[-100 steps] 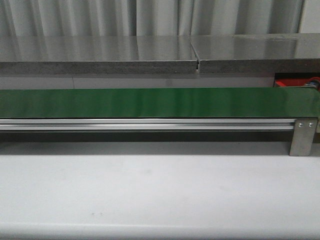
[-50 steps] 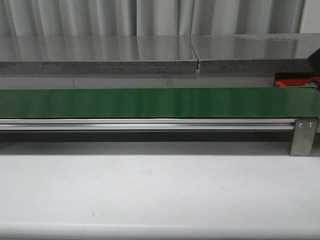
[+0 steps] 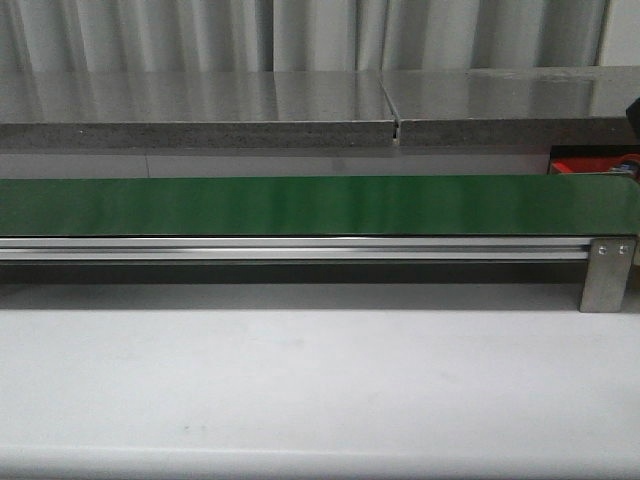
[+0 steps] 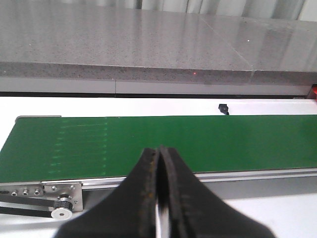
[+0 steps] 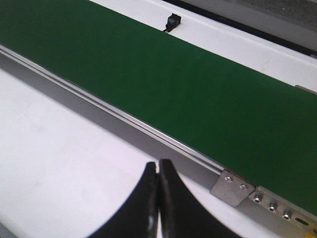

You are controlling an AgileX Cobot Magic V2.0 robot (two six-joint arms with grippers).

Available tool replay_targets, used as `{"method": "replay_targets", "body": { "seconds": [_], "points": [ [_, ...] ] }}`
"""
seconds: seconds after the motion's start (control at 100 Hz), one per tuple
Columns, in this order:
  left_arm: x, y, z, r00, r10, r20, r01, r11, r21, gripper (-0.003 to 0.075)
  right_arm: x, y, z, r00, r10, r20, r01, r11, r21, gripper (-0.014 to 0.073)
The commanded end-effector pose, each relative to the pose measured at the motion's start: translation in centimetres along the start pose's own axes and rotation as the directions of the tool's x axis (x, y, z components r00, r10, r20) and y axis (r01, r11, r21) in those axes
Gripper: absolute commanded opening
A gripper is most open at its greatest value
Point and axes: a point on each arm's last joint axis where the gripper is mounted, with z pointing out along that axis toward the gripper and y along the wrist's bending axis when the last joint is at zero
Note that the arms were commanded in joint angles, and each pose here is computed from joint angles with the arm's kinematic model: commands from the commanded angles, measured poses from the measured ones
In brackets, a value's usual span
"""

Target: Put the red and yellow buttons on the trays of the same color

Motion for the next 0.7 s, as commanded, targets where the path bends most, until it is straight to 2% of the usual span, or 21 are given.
{"method": "replay_targets", "body": {
  "seconds": [0.0,0.59,0.69],
  "points": [
    [-1.44,-0.06,-0.24,0.996,-0.017,0.088,0.017,1.0,-0.006,-0.002,-1.09,-0.1,-0.56,0.998,0.02,0.053,-0.021,1.0,0.014,-0.0118],
    [-1.44,-0.06,-0.24,0.996,-0.017,0.088,0.017,1.0,-0.006,-0.002,-1.09,-0.11,-0.56,0.998,0.02,0.053,-0.021,1.0,0.015,-0.0118],
    [-1.44,-0.06,-0.24,0.996,-0.017,0.088,0.017,1.0,-0.006,-0.002,-1.21,-0.15,-0.57,0.997,0.051,0.066,-0.052,0.998,0.018,-0.0118]
  ]
}}
